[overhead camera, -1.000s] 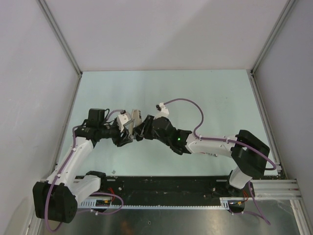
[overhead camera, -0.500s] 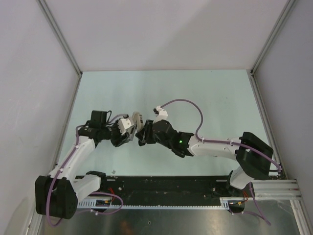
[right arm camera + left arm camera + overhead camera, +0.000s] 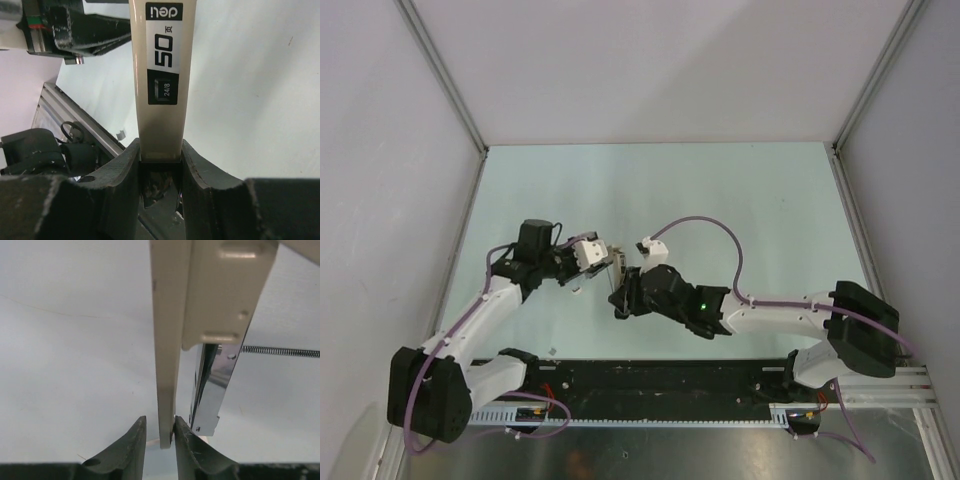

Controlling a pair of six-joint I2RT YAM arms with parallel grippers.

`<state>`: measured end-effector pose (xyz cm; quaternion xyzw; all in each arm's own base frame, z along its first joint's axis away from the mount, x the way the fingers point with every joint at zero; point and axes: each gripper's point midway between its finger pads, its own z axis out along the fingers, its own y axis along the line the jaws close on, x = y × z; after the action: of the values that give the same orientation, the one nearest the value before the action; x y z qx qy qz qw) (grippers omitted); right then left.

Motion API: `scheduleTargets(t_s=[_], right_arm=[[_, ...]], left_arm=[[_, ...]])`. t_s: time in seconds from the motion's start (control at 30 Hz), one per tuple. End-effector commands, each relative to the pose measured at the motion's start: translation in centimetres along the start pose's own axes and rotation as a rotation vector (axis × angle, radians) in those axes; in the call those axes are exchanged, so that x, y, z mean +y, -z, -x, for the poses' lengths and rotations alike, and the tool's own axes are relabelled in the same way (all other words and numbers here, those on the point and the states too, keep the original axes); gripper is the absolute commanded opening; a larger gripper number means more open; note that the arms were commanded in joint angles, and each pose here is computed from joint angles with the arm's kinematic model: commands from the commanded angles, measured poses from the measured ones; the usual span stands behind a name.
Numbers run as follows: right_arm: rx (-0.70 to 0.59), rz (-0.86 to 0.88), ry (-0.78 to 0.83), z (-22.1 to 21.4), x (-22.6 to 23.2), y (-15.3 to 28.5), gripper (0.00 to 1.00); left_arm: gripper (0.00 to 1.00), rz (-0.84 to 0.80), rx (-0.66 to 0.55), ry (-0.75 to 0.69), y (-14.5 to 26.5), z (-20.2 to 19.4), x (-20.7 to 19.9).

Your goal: Unload the staples from the stapler

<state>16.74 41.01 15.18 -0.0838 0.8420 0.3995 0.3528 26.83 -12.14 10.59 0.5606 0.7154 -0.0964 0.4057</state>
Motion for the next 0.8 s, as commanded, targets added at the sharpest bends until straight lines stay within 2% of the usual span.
scheduleTargets(t_s=[0.0,0.1,0.23,0.63,0.77], right_arm=[[-0.038,0.097,0.051,0.6,3.2,1.5,0.0],[-0.051,0.063,0.083,0.4,2.8,1.6,0.0],[-0.06,0.01,0.131,0.1,1.7,1.8,0.0],[-0.077,-0.072,0.179,-0.1,-0.2,2.0,0.0],[-0.083,-0.074,0.18,0.0,-0.4,1.9,0.0]], left_arm=[[0.3,0.125,-0.043,-0.134,-0.1,2.3,2.5],[0.2,0.153,-0.026,-0.172,-0.4,2.5,2.6],[0.14,0.195,0.014,-0.236,-0.6,2.1,3.2],[0.05,0.237,0.151,-0.525,-2.1,-0.1,2.6],[0.05,0.248,0.144,-0.537,-2.2,0.4,2.5]])
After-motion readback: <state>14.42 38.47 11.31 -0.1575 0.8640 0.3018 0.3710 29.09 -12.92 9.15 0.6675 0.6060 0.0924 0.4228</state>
